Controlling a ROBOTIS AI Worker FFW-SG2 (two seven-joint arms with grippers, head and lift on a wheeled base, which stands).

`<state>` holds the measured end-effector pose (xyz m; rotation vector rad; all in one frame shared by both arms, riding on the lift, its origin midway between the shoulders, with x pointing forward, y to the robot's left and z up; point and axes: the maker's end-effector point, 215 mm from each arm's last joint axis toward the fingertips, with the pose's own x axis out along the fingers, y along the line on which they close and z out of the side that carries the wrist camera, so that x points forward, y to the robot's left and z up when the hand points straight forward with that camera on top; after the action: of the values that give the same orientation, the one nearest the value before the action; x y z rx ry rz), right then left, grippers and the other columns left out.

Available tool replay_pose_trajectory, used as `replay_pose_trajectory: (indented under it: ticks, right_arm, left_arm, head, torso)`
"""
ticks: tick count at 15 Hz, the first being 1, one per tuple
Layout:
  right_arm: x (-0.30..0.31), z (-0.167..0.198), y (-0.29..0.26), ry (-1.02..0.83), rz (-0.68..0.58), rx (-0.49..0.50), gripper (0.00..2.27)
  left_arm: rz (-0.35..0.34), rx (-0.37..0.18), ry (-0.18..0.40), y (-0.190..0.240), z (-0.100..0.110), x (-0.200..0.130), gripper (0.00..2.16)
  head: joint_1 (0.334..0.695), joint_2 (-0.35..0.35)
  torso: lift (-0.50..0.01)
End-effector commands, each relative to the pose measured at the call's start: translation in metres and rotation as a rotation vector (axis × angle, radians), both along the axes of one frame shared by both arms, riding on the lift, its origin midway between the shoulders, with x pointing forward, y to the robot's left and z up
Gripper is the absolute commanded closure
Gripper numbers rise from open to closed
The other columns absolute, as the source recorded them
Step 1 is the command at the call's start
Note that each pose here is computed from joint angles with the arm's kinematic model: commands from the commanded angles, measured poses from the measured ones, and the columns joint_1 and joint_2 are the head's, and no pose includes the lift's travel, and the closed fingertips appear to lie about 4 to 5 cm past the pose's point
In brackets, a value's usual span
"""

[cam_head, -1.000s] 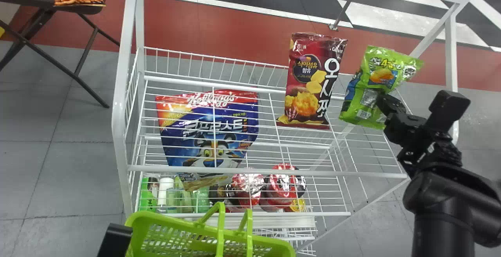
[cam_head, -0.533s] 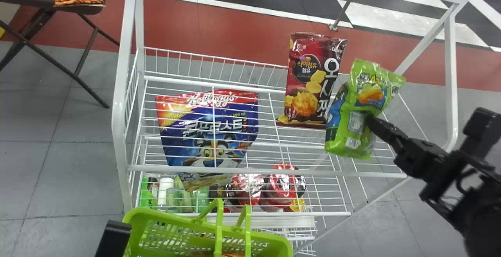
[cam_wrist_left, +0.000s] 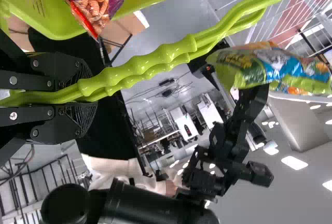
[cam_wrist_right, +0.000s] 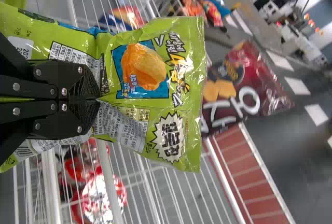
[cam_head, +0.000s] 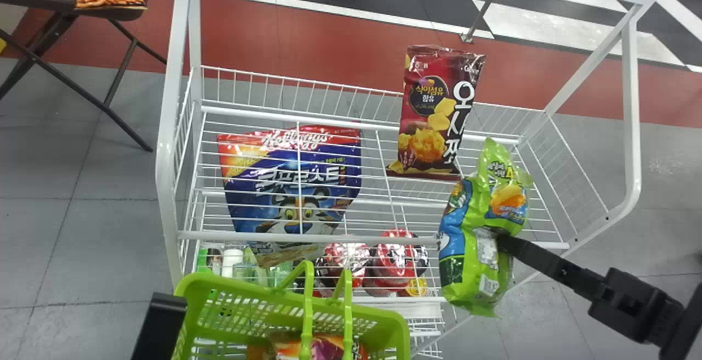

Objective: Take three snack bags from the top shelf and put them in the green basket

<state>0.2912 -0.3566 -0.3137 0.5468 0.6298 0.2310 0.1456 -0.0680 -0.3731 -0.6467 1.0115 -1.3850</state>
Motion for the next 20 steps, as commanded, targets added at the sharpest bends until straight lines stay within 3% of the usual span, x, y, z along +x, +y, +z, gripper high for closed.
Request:
replay_pose_trajectory:
  ticks: [1,5,10,17,19,20]
  right_arm:
    - [-0.016,-0.016,0.027,0.052,0.070,0.037,2.25]
    - [-0.057,-0.078,0.087,0.241,0.205,0.128,2.25]
    - [-0.086,-0.122,0.140,0.381,0.347,0.185,2.25]
    - [-0.072,-0.100,0.196,0.320,0.488,0.424,2.24]
    - [-0.069,-0.113,0.195,0.340,0.446,0.462,1.95]
    - [-0.066,-0.126,0.188,0.367,0.427,0.433,1.43]
  left_arm:
    - [0.009,-0.005,-0.014,-0.003,0.002,0.004,1.05]
    - [0.026,-0.009,-0.045,-0.006,0.004,0.014,1.06]
    - [0.019,-0.007,-0.061,-0.010,0.006,0.020,1.05]
    - [-0.008,0.008,-0.067,-0.021,0.003,0.020,1.05]
    - [-0.009,0.007,-0.064,-0.021,0.003,0.019,1.05]
    - [-0.013,0.009,-0.061,-0.020,0.002,0.018,1.05]
  head:
    - [0.695,-0.350]
    - [0.695,-0.350]
    - [0.695,-0.350]
    - [0.695,-0.350]
    - [0.695,-0.350]
    - [0.695,-0.350]
  torso:
    - [-0.029]
    - [-0.029]
    - [-0.029]
    - [-0.029]
    - [-0.029]
    - [-0.029]
